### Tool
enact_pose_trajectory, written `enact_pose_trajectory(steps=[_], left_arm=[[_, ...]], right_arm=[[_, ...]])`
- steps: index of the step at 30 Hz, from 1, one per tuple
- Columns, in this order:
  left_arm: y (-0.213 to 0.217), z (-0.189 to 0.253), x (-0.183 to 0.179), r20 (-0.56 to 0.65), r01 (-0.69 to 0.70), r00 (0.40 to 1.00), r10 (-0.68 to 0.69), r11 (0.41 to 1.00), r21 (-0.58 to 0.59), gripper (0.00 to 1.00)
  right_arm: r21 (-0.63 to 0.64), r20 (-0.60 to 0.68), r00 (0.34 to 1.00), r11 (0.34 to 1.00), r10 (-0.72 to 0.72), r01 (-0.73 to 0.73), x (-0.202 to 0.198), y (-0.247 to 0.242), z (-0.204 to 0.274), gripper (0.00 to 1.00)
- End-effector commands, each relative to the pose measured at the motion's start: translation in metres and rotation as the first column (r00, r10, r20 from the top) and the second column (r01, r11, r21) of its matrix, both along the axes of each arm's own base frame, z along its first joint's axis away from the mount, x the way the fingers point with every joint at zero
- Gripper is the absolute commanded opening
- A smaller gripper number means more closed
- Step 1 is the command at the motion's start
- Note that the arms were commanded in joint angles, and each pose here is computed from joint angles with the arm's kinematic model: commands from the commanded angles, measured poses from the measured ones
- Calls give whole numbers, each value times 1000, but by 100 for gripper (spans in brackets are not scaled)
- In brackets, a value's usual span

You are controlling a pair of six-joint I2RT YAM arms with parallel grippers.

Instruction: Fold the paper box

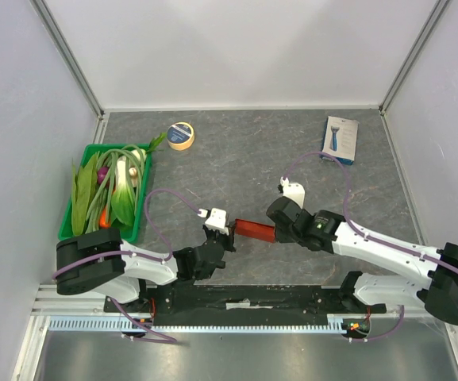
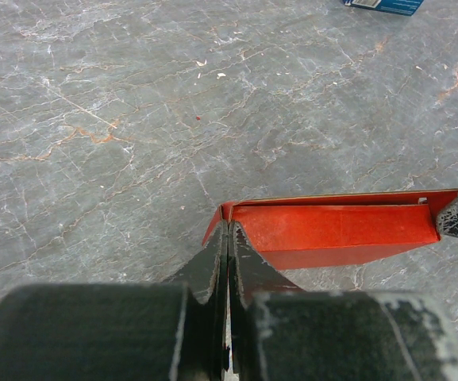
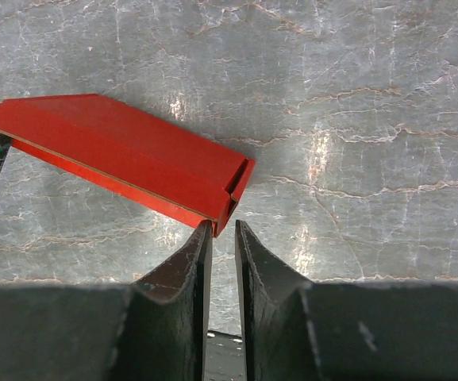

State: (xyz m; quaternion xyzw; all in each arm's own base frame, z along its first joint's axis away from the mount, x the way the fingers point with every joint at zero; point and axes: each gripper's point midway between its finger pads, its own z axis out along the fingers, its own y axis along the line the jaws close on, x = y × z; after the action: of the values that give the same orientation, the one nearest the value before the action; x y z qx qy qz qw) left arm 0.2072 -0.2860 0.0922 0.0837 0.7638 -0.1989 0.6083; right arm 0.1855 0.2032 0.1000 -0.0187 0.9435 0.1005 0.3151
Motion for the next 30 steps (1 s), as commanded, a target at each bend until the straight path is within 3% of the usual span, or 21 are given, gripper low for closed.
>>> enact_pose_trajectory(steps=[1, 7, 14, 21, 26, 30], left_arm=[[28, -56, -16, -72, 55, 997, -37, 961, 271, 2], [27, -55, -15, -69, 56, 997, -39, 961, 272, 2], [26, -54, -16, -67, 61, 997, -45, 960, 273, 2], [26, -53, -17, -65, 63, 997, -47, 960, 272, 2], [26, -54, -16, -66, 61, 997, -44, 960, 272, 2], [27, -55, -17, -69, 57, 997, -39, 961, 271, 2]], right_arm=[[62, 44, 999, 998, -32, 29, 13, 10, 17, 23], [98, 18, 997, 993, -69, 67, 13, 10, 14, 18], [173, -51, 991, 977, -122, 129, 9, 9, 4, 0], [345, -144, 976, 916, -163, 204, 4, 15, -2, 0], [339, -156, 974, 917, -164, 209, 3, 10, -7, 0], [247, -133, 980, 953, -148, 177, 0, -5, -12, 0]])
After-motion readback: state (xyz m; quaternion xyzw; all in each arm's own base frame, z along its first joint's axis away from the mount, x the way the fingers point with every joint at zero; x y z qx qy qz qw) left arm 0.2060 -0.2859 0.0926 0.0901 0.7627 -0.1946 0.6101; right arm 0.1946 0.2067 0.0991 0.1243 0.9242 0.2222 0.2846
